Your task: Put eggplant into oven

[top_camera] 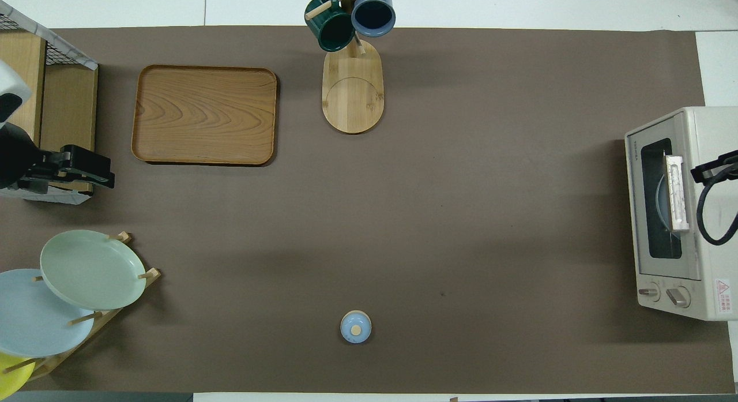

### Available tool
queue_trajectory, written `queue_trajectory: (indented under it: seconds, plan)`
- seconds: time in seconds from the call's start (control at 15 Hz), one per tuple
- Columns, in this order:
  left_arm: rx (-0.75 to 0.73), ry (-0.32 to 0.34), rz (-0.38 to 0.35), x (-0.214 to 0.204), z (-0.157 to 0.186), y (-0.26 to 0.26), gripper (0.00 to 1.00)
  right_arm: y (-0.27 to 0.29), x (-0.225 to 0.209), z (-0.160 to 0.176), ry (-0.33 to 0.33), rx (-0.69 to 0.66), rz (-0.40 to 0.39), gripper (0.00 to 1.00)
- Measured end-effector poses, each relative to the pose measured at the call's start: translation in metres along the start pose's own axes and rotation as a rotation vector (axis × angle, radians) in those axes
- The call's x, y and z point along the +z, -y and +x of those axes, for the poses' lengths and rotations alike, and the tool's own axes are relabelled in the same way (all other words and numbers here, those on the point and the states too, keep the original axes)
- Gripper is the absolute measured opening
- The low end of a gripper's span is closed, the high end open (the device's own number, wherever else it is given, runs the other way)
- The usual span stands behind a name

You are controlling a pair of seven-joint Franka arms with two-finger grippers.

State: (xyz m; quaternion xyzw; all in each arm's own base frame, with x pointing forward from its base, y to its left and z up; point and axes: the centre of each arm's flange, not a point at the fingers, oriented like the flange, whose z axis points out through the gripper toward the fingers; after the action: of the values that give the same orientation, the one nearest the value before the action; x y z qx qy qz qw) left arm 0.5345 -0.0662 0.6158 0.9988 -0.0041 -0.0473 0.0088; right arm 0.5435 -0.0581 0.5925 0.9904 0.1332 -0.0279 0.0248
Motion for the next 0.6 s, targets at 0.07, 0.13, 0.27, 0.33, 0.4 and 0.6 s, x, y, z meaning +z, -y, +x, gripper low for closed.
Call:
queue_trajectory:
  seconds: [0.07,0.13,0.27,0.33,0.4,0.6]
  plan:
    - [0.0,0.0,0.0,0.0,0.0,0.0,1.0,0.007,-0.003,0.002,0.004,0.007,0.001,0.03]
    - [0.0,0.0,0.0,0.0,0.0,0.0,1.0,0.013,-0.004,0.003,0.009,0.011,0.002,0.09]
    - [0.0,0.0,0.0,0.0,0.0,0.0,1.0,0.016,-0.002,0.004,0.022,0.011,0.005,0.3]
    - [0.0,0.0,0.0,0.0,0.0,0.0,1.0,0.016,0.0,0.004,0.027,0.011,0.007,0.4]
    - [0.0,0.0,0.0,0.0,0.0,0.0,1.0,0.017,0.0,0.005,0.028,0.009,0.007,0.49]
    - [0.0,0.0,0.0,0.0,0.0,0.0,1.0,0.031,-0.004,0.009,0.024,-0.016,0.004,0.79]
